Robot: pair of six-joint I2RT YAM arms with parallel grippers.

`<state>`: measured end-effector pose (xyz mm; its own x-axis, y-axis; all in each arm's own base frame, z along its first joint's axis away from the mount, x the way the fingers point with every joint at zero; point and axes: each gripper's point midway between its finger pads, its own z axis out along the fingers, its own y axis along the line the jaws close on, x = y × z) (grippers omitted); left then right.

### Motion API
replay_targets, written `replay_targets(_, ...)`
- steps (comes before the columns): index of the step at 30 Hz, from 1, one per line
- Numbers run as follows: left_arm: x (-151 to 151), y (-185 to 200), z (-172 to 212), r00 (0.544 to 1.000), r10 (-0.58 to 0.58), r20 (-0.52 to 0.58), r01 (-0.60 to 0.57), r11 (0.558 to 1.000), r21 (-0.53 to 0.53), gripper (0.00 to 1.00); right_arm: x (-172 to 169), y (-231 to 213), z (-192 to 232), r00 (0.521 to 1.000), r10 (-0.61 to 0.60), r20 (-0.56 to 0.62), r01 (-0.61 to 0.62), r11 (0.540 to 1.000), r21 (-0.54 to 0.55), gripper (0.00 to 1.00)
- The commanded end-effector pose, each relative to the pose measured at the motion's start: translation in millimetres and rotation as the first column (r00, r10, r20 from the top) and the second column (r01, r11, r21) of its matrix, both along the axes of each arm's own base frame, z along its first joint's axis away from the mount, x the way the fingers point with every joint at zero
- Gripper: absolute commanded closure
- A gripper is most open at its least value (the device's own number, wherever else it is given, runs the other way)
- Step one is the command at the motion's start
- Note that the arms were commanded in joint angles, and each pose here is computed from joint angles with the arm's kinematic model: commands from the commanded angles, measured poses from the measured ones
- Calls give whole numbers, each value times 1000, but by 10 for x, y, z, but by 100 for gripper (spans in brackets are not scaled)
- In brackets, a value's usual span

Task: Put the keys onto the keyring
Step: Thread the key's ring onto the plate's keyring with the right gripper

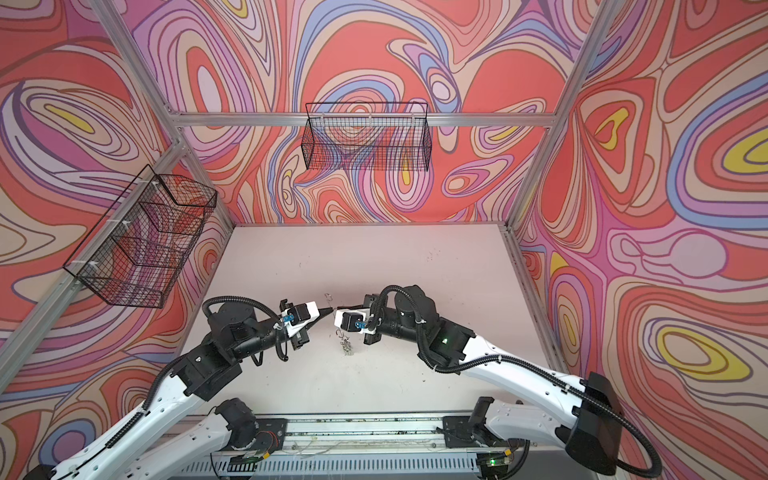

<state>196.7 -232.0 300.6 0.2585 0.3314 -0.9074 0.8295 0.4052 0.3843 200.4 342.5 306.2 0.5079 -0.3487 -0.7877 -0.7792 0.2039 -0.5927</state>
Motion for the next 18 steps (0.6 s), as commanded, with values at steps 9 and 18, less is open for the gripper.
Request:
replay_targets(9, -19, -14, 129, 999, -12, 41, 13, 999, -32, 100, -14, -4, 12, 1000, 1, 27, -1, 1000, 1, 100)
replay_targets(18, -3, -20, 122, 999, -8, 32, 9, 1000, -30, 100, -104, 33, -29, 998, 50, 23, -50, 999, -22, 100)
